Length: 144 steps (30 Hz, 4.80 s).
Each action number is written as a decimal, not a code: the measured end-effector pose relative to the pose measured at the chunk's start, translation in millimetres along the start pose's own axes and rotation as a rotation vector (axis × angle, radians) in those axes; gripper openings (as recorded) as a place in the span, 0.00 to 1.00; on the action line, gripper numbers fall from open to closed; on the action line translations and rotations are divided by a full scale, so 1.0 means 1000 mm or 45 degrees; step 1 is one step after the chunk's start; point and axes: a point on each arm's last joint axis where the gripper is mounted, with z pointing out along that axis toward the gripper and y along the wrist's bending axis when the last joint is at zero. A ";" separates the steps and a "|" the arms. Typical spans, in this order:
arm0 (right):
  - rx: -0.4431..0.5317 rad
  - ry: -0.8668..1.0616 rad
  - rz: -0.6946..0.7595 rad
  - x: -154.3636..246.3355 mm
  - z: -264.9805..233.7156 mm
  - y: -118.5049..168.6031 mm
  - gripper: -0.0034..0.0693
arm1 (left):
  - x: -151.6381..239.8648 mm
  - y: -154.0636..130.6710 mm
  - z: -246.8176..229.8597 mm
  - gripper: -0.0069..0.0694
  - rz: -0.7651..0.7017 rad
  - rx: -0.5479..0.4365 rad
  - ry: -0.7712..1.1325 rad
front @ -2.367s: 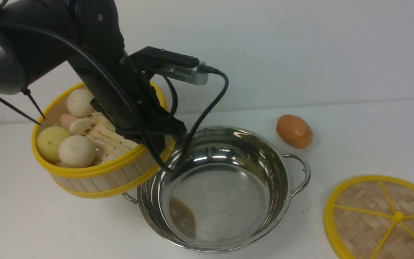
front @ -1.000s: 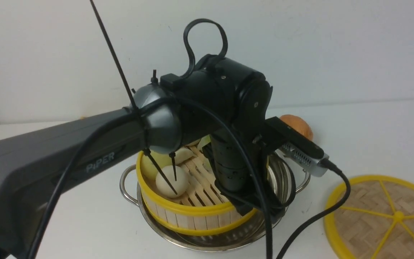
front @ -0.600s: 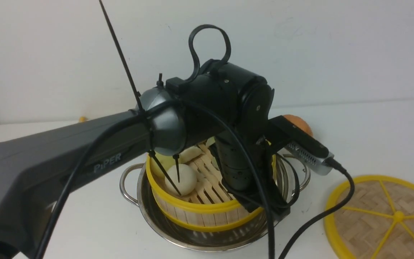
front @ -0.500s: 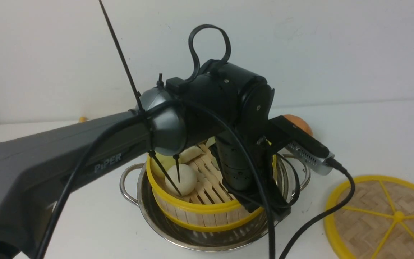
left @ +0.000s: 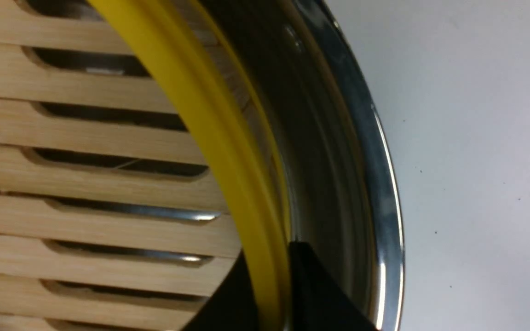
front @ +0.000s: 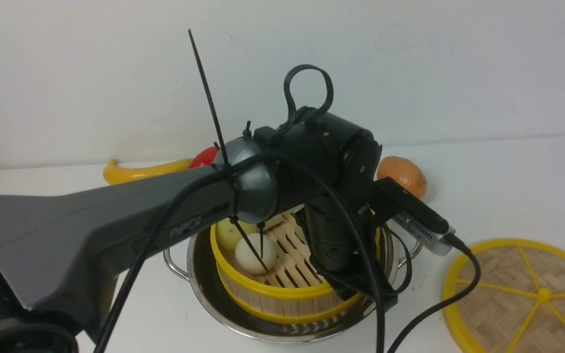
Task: Place the steamer in the pot on the white table, and put the lid on the steamer.
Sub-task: 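Place the bamboo steamer basket with dumplings into the steel pot with the left gripper, then move the gripper down to the bamboo steamer lid and grasp its center knob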
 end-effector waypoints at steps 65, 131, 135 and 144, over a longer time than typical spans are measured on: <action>0.000 0.000 0.000 0.000 0.000 0.000 0.38 | -0.002 0.004 -0.192 0.59 -0.036 -0.232 -0.482; 0.000 0.000 -0.001 0.000 0.000 0.000 0.38 | 0.391 -0.029 -0.031 0.59 -0.976 -0.934 -1.182; 0.000 0.000 -0.001 0.000 0.000 0.000 0.38 | 0.392 -0.029 -0.031 0.59 -1.013 -0.930 -1.194; 0.000 0.000 -0.001 0.000 0.000 0.000 0.38 | 0.394 -0.027 -0.032 0.59 -1.084 -0.953 -1.200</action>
